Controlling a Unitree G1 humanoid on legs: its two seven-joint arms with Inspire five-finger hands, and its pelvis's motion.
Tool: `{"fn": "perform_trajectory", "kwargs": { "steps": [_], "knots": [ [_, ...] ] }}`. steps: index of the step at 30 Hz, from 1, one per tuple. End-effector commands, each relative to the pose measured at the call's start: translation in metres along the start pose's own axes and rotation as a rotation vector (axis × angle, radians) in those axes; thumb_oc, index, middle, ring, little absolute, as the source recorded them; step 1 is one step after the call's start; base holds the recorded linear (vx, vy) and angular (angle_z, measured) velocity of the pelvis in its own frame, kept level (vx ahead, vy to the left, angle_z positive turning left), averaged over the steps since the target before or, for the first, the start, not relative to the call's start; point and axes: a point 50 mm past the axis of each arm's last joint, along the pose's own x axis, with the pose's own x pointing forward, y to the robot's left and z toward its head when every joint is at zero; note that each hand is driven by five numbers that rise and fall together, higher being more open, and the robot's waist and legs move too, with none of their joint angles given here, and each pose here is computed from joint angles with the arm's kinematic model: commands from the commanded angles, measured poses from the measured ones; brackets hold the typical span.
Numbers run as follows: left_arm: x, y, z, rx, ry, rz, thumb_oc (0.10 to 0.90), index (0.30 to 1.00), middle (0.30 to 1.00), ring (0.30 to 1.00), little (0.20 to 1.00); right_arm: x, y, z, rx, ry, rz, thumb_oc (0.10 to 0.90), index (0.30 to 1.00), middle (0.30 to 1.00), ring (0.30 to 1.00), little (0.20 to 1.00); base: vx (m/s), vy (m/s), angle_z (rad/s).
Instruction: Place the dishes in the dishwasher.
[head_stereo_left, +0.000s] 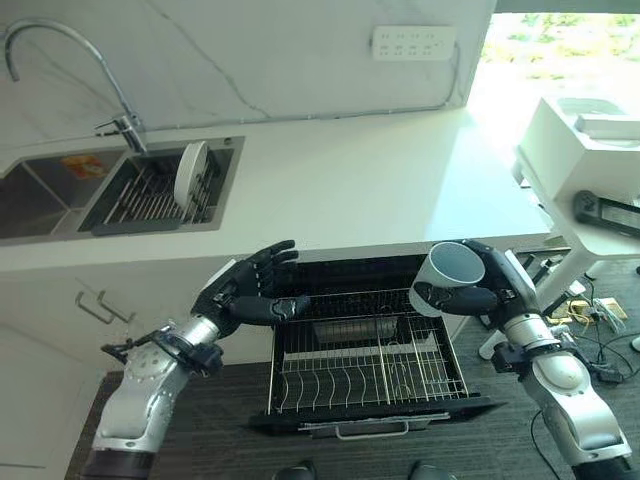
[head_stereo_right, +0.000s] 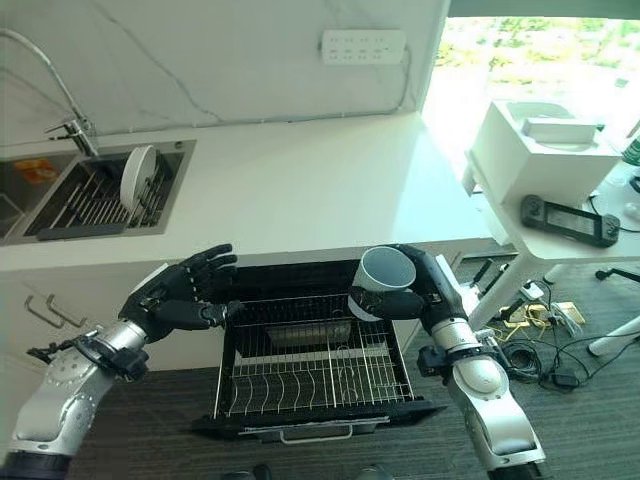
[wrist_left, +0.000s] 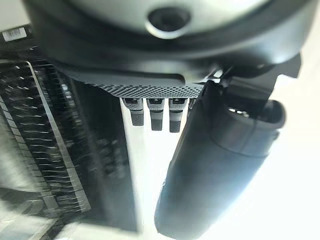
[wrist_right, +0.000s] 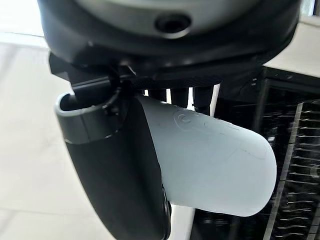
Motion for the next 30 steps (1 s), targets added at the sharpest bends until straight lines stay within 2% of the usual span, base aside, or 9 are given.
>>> {"fn": "perform_trajectory", "kwargs": {
  "steps": [1,18,30],
  "knots": [
    [0.005,-0.005,0.065,0.07,-0.357,-0.02,0.8,0.9,0.9,0.9,0.9,0.013,-0.012,0.049,-0.044,-0.235,-0.065,0.4,0.3,0.3,0.3,0.3,0.0,-0.05,0.1],
    [0.009,-0.02,0.059,-0.045,-0.427,-0.115,0.8,0.9,0.9,0.9,0.9,0.02,-0.009,-0.041,-0.078,0.184,-0.086,0.4,0.3,0.3,0.3,0.3,0.01,-0.032,0.04],
    [0.012,-0.03,0.072,-0.028,-0.505,-0.178,0.8,0.9,0.9,0.9,0.9,0.023,-0.01,-0.074,-0.087,0.323,-0.11,0.4,0.3,0.3,0.3,0.3,0.01,-0.008,0.04]
  ]
}}
